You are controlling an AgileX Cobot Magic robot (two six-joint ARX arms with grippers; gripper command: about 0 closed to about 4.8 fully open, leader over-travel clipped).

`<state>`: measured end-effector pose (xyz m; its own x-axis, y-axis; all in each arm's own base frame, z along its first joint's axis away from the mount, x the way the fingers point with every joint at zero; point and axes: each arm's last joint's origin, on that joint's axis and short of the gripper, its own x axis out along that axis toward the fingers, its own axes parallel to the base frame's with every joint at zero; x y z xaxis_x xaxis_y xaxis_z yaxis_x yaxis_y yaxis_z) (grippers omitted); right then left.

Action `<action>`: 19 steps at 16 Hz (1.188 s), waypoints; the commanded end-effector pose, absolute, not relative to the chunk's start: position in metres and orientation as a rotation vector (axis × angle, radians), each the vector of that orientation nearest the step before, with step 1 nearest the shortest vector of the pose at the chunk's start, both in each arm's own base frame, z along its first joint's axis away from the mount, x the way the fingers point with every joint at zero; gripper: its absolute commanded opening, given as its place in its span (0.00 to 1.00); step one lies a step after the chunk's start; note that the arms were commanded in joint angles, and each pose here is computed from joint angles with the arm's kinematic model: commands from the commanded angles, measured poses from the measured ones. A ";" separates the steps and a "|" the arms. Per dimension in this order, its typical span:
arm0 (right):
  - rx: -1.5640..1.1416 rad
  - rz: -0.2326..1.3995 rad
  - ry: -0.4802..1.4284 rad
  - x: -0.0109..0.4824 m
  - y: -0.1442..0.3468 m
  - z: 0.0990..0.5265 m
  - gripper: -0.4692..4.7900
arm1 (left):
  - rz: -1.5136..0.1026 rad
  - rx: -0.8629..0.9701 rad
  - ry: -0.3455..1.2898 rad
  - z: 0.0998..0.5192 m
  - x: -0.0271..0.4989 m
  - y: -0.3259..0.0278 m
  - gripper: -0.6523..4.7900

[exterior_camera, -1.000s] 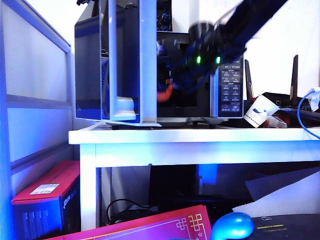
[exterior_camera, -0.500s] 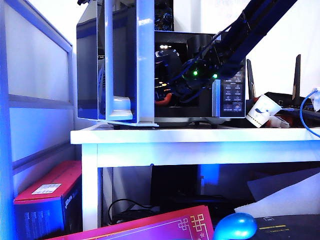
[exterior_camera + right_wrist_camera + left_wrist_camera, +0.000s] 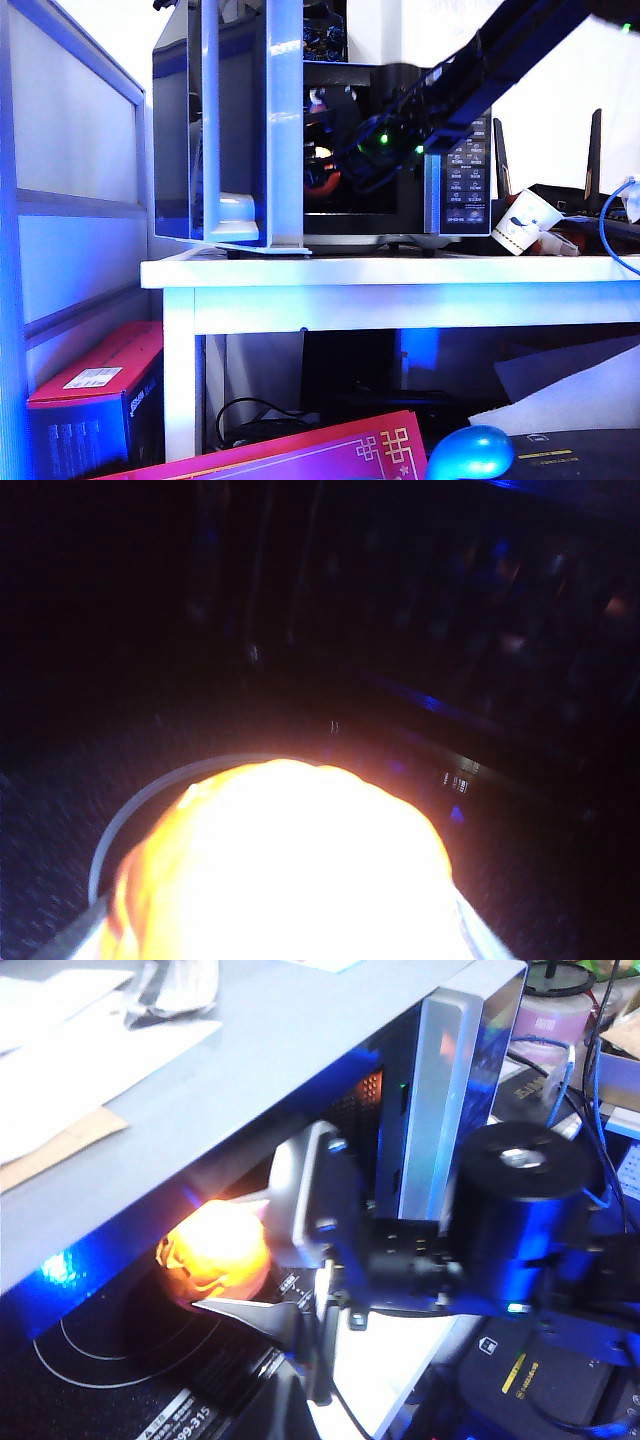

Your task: Open the microwave door, place the orange inside the microwave, then close the microwave door.

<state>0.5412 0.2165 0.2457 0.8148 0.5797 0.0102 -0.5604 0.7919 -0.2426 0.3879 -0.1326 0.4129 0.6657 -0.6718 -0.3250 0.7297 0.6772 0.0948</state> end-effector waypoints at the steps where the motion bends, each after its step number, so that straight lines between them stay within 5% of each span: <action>1: -0.225 0.613 -0.112 0.541 0.221 0.250 0.56 | -0.798 0.221 0.428 0.390 0.390 -0.133 0.11; 16: -0.154 0.617 -0.137 0.562 0.237 0.214 0.56 | -0.800 0.218 0.451 0.388 0.389 -0.132 0.11; 18: -0.152 0.593 -0.134 0.561 0.240 0.214 0.59 | -0.800 0.218 0.459 0.387 0.389 -0.132 0.11; 19: -0.153 0.596 -0.123 0.561 0.241 0.213 0.76 | -0.800 0.217 0.462 0.387 0.389 -0.132 0.11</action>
<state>0.5620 0.2392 0.2102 0.8205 0.5680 0.0650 -0.5508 0.8158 -0.1762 0.3870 -0.1319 0.4126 0.6621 -0.6693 -0.3371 0.7304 0.6769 0.0907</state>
